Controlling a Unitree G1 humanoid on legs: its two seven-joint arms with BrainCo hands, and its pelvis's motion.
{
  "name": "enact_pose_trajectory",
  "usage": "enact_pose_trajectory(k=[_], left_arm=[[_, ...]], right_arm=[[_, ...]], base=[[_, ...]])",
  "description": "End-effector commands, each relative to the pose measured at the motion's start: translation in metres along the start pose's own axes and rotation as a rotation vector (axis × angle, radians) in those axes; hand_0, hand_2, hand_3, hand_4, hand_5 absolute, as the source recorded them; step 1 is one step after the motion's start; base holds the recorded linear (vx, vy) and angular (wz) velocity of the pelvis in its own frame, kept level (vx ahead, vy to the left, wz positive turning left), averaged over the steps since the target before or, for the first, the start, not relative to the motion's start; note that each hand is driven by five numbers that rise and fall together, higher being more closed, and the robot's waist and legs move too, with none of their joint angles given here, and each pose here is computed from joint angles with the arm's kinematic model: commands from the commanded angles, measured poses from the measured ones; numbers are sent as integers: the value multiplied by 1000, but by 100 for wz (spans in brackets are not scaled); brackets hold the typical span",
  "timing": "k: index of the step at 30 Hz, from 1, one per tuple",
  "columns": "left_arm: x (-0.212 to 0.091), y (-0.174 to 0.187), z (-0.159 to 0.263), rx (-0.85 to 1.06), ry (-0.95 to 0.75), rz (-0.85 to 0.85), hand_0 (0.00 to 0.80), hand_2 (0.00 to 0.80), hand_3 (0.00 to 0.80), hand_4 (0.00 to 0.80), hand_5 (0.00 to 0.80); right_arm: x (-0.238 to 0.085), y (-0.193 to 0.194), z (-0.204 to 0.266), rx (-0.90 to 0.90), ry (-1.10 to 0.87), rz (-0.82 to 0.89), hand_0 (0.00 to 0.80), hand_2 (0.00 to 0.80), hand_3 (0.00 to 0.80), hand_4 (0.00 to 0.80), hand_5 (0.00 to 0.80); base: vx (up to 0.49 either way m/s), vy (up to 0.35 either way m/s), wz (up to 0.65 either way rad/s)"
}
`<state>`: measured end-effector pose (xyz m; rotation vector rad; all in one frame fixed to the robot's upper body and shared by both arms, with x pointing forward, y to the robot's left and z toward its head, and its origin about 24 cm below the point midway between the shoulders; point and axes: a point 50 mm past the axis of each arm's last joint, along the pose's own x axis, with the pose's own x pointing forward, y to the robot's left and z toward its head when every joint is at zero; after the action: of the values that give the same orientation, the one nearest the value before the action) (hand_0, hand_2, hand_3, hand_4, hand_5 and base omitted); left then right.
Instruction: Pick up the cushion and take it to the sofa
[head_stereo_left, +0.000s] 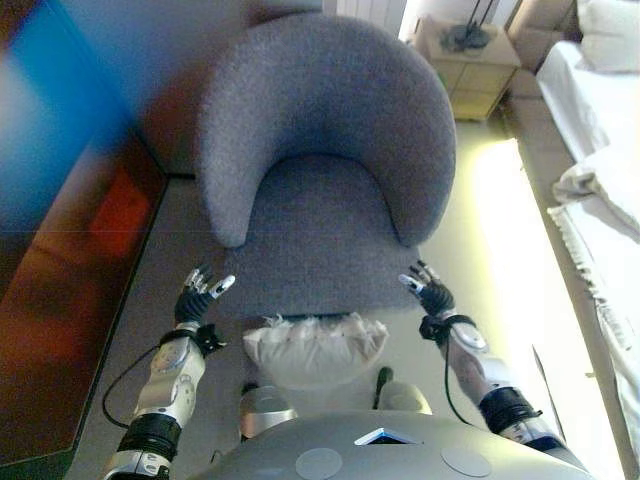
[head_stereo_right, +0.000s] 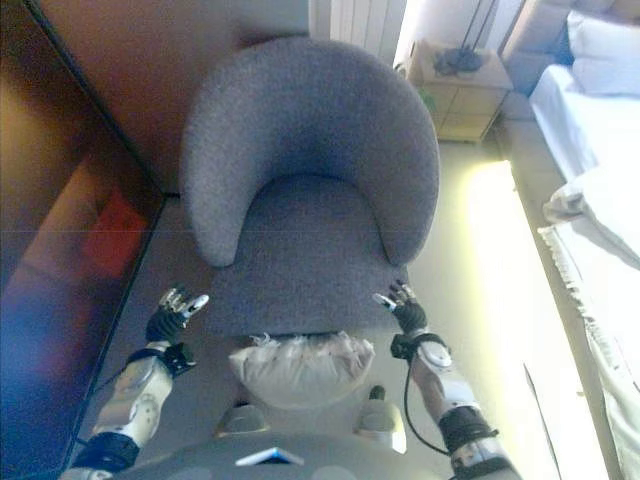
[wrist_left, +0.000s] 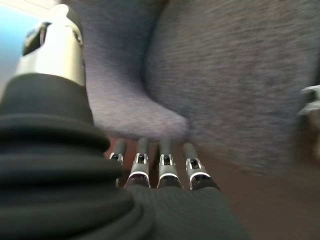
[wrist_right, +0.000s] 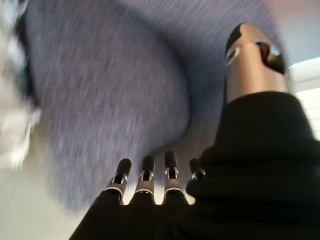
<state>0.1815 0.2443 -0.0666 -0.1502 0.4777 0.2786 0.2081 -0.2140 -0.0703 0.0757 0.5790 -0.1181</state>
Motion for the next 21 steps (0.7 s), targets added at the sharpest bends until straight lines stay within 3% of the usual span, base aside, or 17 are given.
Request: enact_pose_trajectory(k=[1,7,14,21], left_arm=[[22,-5,47,42,-190,-37,0,0,0,0,0],[41,-20,71,37,-263,-28,0,0,0,0,0],[53,-22,82,-23,-272,16,0,0,0,0,0],[59,-11,84,11,-254,90,0,0,0,0,0]], right_arm=[[11,-2,34,-61,-168,-89,0,0,0,0,0],[27,-27,81,-258,-278,-246,0,0,0,0,0],[37,-41,113,-316,-301,-311,0,0,0,0,0],[40,-41,137,-627,-337,-317,0,0,0,0,0]], base=[[-211,-27,12],[-265,31,16],[-115,52,4],[-73,42,3]])
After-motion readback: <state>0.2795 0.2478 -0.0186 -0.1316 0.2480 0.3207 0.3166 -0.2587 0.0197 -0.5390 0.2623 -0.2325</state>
